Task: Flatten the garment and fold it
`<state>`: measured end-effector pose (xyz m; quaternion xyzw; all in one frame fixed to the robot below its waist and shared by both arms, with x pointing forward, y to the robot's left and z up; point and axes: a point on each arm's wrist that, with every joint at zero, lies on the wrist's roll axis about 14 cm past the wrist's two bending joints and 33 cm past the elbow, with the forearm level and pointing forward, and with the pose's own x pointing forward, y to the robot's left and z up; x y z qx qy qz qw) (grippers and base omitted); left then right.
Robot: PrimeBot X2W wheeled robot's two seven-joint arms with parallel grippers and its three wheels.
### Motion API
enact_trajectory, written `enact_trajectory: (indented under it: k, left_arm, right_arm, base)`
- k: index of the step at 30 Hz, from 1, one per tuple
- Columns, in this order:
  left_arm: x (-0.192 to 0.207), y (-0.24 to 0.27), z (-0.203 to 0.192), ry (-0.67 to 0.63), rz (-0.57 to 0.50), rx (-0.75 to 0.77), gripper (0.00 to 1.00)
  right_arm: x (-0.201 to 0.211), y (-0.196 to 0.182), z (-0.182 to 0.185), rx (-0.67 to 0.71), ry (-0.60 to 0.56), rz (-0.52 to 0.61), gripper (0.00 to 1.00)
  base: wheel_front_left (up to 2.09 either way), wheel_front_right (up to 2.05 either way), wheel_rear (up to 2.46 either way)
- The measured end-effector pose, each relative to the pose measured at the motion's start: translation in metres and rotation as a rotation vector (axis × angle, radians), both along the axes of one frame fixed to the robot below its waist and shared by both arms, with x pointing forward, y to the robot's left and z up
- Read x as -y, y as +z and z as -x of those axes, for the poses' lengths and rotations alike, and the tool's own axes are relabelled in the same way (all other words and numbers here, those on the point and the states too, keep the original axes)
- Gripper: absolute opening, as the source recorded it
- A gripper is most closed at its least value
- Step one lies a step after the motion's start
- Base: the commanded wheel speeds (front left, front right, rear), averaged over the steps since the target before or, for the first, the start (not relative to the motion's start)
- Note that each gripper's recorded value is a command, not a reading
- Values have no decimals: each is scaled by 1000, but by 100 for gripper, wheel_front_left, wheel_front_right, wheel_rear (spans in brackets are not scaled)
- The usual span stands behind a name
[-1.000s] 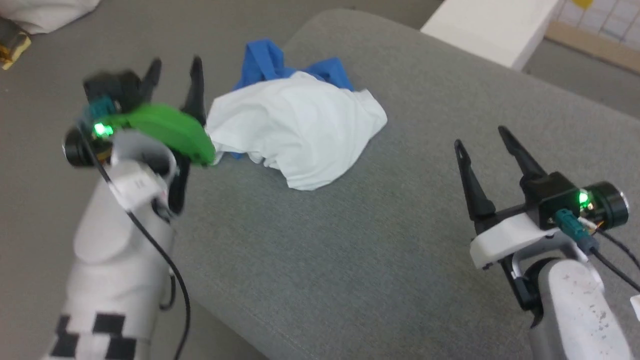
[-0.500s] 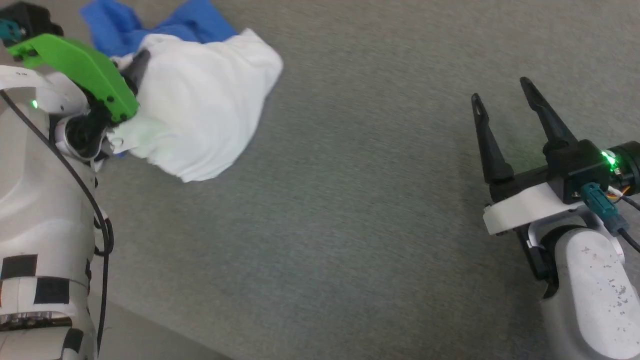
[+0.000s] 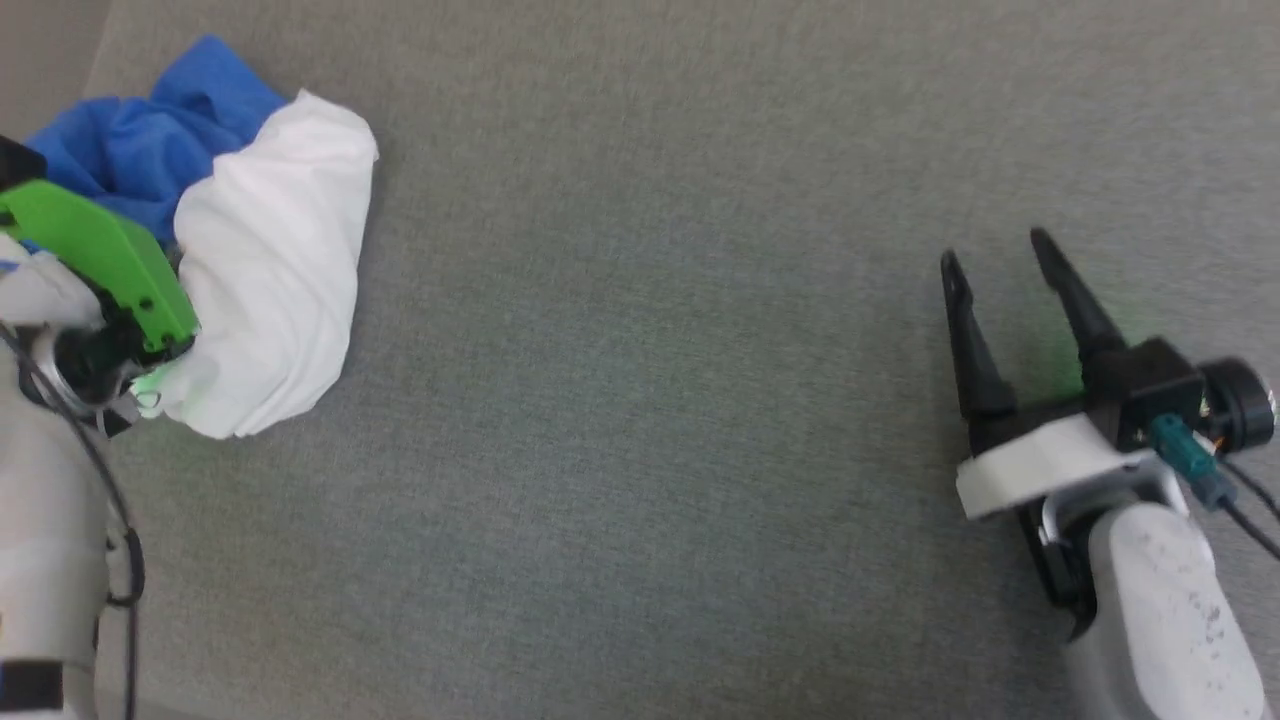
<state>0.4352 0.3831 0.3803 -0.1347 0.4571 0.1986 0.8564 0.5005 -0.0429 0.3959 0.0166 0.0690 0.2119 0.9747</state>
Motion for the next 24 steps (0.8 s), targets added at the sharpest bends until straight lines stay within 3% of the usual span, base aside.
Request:
enact_trajectory:
  k: [3,4,9,17,24]
  left_arm:
    - [-17,49,-18,-90,-237,184,0]
    - [-26,126,-43,-166,-459,420,0]
    - [12,245,-62,-300,-640,800,0]
    - [120,386,-51,-474,-632,1313,0]
    - [242,439,-45,-656,-405,1588,0]
  right_arm:
    - [13,5,13,-10,-30,10,100]
    - [23,20,22,7,-57,0,100]
    - [33,51,39,56,-87,-32,100]
    - [58,100,63,161,-150,-37,100]
    - [103,122,85,212,-266,-20,100]
  base:
    - [0,0,0]
    - [0,0,0]
    - [0,0,0]
    - [0,0,0]
    - [0,0,0]
